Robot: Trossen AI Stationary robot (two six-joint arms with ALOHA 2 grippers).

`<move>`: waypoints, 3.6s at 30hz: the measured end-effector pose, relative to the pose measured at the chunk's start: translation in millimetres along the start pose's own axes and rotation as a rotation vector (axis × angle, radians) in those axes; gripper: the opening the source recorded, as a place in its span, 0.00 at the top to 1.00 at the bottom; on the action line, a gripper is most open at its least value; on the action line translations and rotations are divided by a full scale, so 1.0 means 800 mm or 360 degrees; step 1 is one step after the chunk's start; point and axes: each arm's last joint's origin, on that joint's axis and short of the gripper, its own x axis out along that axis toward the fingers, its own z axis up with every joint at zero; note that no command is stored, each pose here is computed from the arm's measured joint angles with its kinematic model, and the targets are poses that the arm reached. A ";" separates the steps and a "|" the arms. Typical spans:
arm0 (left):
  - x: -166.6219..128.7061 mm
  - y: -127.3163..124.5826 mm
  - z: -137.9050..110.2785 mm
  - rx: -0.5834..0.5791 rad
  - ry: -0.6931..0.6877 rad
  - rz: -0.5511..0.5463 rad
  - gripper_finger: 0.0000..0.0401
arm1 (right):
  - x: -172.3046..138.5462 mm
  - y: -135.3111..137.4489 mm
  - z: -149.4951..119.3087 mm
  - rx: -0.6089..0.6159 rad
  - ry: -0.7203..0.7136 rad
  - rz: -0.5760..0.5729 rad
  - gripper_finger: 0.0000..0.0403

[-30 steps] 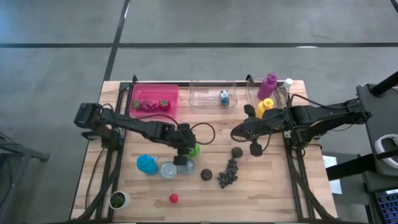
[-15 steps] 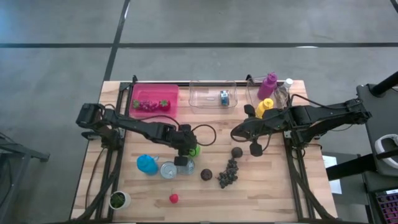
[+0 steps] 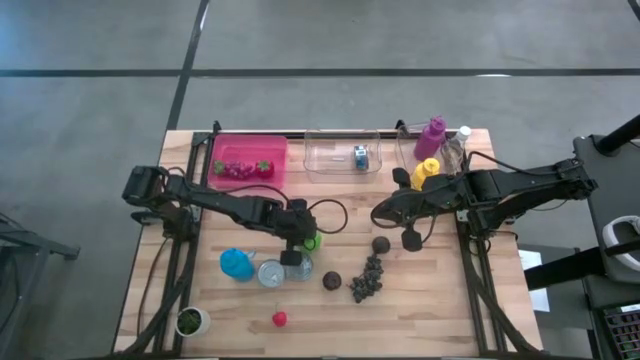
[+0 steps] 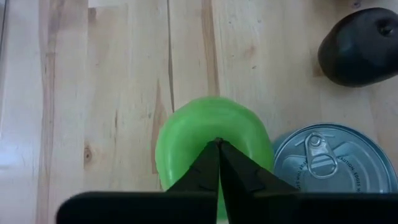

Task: Pick & Place Food Item
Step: Put the green apple into the red transparent bin

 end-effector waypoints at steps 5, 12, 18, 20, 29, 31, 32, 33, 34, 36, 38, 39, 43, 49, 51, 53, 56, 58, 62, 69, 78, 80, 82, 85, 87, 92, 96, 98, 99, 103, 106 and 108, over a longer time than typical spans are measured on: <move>0.000 0.000 0.000 0.0000 0.0001 -0.0001 0.99 | 0.000 0.000 0.000 0.0003 -0.0001 0.0000 0.97; 0.004 0.000 -0.005 -0.0006 -0.0012 -0.0006 0.99 | 0.000 0.000 0.000 0.0004 -0.0005 -0.0001 0.97; 0.004 -0.001 -0.003 -0.0014 -0.0044 -0.0007 0.97 | 0.000 0.000 0.001 0.0010 -0.0013 0.0000 0.97; 0.005 -0.001 -0.001 -0.0018 -0.0080 -0.0009 0.95 | 0.000 0.000 0.001 0.0011 -0.0013 -0.0001 0.97; 0.005 -0.001 0.000 -0.0019 -0.0100 -0.0008 0.80 | 0.000 0.000 0.001 0.0041 -0.0012 0.0000 0.97; 0.005 -0.001 0.000 -0.0019 -0.0101 -0.0008 0.78 | 0.000 0.000 0.001 0.0041 -0.0011 0.0000 0.97; 0.005 -0.001 -0.001 -0.0019 -0.0099 -0.0008 0.77 | 0.000 0.000 0.001 0.0041 -0.0011 0.0000 0.97; 0.005 -0.001 -0.001 -0.0019 -0.0100 -0.0008 0.77 | 0.000 0.000 0.001 0.0040 -0.0011 0.0000 0.97; 0.006 -0.001 -0.001 -0.0020 -0.0099 -0.0008 0.77 | 0.000 0.000 0.001 0.0040 -0.0011 0.0000 0.97; 0.007 -0.001 -0.002 -0.0021 -0.0105 -0.0008 0.78 | 0.000 0.000 0.001 0.0039 -0.0011 0.0000 0.97; 0.007 -0.001 -0.003 -0.0021 -0.0107 -0.0007 0.80 | 0.000 0.000 0.001 0.0035 -0.0011 0.0000 0.97; 0.007 -0.001 -0.003 -0.0022 -0.0109 -0.0006 0.81 | 0.000 0.000 0.001 0.0035 -0.0011 0.0000 0.97; 0.007 -0.001 -0.002 -0.0023 -0.0124 -0.0008 0.87 | 0.000 0.000 0.001 0.0034 -0.0011 0.0000 0.97; 0.007 -0.001 -0.003 -0.0023 -0.0122 -0.0008 0.96 | 0.000 0.000 0.001 0.0034 -0.0011 0.0000 0.97; 0.007 -0.001 -0.003 -0.0023 -0.0122 -0.0008 0.98 | 0.000 0.000 0.001 0.0034 -0.0011 0.0000 0.97; 0.007 -0.001 -0.003 -0.0023 -0.0123 -0.0008 0.99 | 0.000 0.000 0.001 0.0034 -0.0011 0.0000 0.97; 0.007 -0.001 -0.003 -0.0023 -0.0123 -0.0008 0.99 | 0.000 0.000 0.001 0.0034 -0.0011 0.0000 0.97; 0.007 -0.001 -0.003 -0.0025 -0.0125 -0.0008 0.99 | 0.000 0.000 0.001 0.0034 -0.0011 0.0000 0.97; 0.007 -0.001 -0.002 -0.0029 -0.0128 -0.0008 1.00 | 0.000 0.000 0.001 0.0034 -0.0011 0.0000 0.97; -0.010 0.001 0.004 -0.0122 -0.0193 -0.0011 1.00 | 0.000 0.000 0.001 0.0034 -0.0010 0.0000 0.97; -0.071 0.029 0.009 -0.0404 -0.0390 0.0201 1.00 | 0.000 0.000 0.001 0.0033 -0.0010 0.0000 0.97; -0.091 0.041 0.006 -0.0502 -0.0436 0.0301 1.00 | 0.000 0.000 0.001 0.0034 -0.0010 0.0000 0.97; -0.112 0.054 0.001 -0.0603 -0.0483 0.0412 1.00 | 0.000 0.000 0.001 0.0026 -0.0010 0.0000 0.97; -0.139 0.074 -0.012 -0.0768 -0.0514 0.0565 1.00 | 0.000 0.000 0.001 -0.0017 -0.0010 0.0001 0.97; -0.155 0.089 -0.022 -0.0878 -0.0513 0.0663 1.00 | 0.000 0.000 0.001 -0.0043 -0.0010 0.0001 0.97; -0.178 0.128 -0.053 -0.1190 -0.0428 0.0841 1.00 | 0.000 0.000 0.001 -0.0109 -0.0010 0.0001 0.97; -0.184 0.158 -0.078 -0.1405 -0.0306 0.0968 1.00 | -0.003 0.000 0.001 -0.0180 -0.0020 0.0018 0.97; -0.187 0.172 -0.089 -0.1484 -0.0250 0.1027 1.00 | -0.008 -0.001 0.002 -0.0210 -0.0034 0.0024 0.97; -0.189 0.179 -0.094 -0.1519 -0.0235 0.1054 1.00 | -0.011 -0.001 0.000 -0.0221 -0.0024 0.0033 0.97; -0.198 0.205 -0.117 -0.1663 -0.0160 0.1164 1.00 | -0.020 -0.003 -0.003 -0.0204 0.0003 0.0006 0.97; -0.204 0.224 -0.136 -0.1746 -0.0113 0.1247 1.00 | -0.025 -0.005 -0.003 -0.0157 -0.0011 -0.0048 0.97; -0.207 0.233 -0.148 -0.1813 -0.0084 0.1293 1.00 | -0.027 -0.006 -0.002 -0.0122 -0.0018 -0.0089 0.97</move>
